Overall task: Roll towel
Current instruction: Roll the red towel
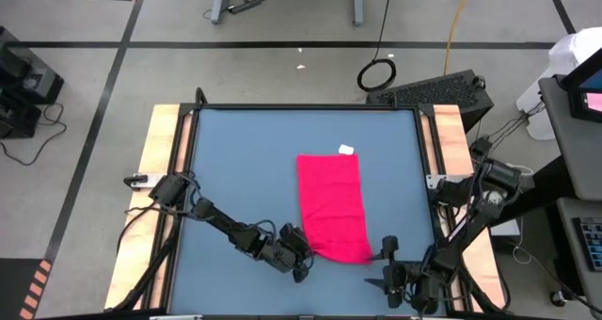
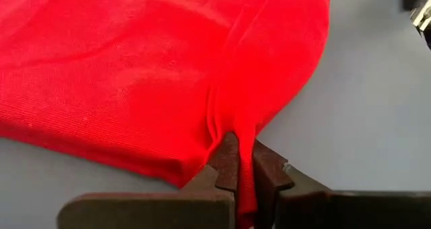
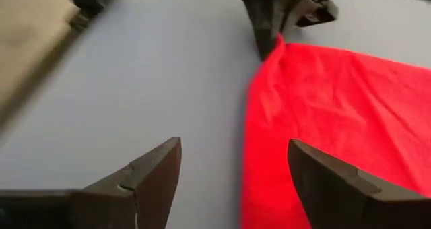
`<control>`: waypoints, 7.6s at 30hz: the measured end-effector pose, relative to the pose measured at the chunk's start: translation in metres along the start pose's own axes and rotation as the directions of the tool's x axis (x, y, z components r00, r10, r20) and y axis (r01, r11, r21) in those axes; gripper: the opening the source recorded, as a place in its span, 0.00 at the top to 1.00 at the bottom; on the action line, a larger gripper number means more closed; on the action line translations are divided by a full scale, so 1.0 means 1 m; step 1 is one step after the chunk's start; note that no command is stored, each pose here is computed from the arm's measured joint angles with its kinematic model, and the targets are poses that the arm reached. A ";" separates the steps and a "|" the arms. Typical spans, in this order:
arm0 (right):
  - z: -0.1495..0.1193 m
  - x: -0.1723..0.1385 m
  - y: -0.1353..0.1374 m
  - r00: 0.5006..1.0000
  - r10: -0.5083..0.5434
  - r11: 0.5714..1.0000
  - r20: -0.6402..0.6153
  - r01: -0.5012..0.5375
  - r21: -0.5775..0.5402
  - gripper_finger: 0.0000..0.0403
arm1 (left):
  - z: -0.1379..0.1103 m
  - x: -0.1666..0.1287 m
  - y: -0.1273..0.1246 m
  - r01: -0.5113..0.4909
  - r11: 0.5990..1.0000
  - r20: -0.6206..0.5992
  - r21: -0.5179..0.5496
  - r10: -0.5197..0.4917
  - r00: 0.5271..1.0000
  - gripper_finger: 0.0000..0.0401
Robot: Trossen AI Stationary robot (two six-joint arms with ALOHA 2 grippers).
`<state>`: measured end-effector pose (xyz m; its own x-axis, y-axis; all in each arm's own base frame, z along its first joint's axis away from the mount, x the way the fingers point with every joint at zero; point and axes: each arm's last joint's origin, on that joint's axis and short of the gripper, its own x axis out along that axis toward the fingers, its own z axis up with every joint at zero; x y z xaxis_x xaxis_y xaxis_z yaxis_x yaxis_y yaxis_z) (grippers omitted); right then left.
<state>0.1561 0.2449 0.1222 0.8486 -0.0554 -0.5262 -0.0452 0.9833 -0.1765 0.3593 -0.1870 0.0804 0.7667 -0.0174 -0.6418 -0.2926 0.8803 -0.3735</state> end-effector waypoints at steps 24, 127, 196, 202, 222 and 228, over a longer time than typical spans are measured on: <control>-0.029 0.046 -0.011 0.980 -0.102 0.954 -0.171 0.145 0.262 0.68 | -0.002 0.000 -0.002 0.055 0.998 -0.055 0.025 -0.054 0.997 0.96; 0.009 0.058 -0.037 0.904 0.260 0.926 -0.339 -0.134 0.353 0.98 | 0.006 -0.010 -0.016 0.155 0.985 -0.033 -0.073 -0.158 0.987 0.96; 0.054 0.027 -0.079 0.885 0.334 0.907 -0.324 -0.209 0.365 0.60 | -0.013 0.012 -0.036 0.089 0.996 0.200 0.021 -0.091 0.976 0.98; 0.047 0.002 -0.051 0.932 0.267 0.956 -0.247 -0.224 0.187 0.44 | -0.005 0.013 -0.033 0.119 0.990 0.181 -0.073 -0.104 0.978 0.98; -0.002 0.034 -0.013 0.993 -0.064 0.998 -0.102 0.062 -0.023 0.42 | -0.006 0.012 -0.031 0.125 0.973 0.135 -0.192 -0.100 0.986 0.98; 0.007 0.032 -0.007 0.995 -0.085 0.994 -0.056 0.081 -0.072 0.42 | -0.007 0.013 -0.030 0.112 0.974 0.116 -0.198 -0.090 0.989 0.98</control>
<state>0.1872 0.2380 0.1128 0.8186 -0.1483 -0.5549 -0.0145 0.9604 -0.2781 0.3734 -0.2167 0.0784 0.8509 -0.0419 -0.5237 -0.3121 0.7616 -0.5679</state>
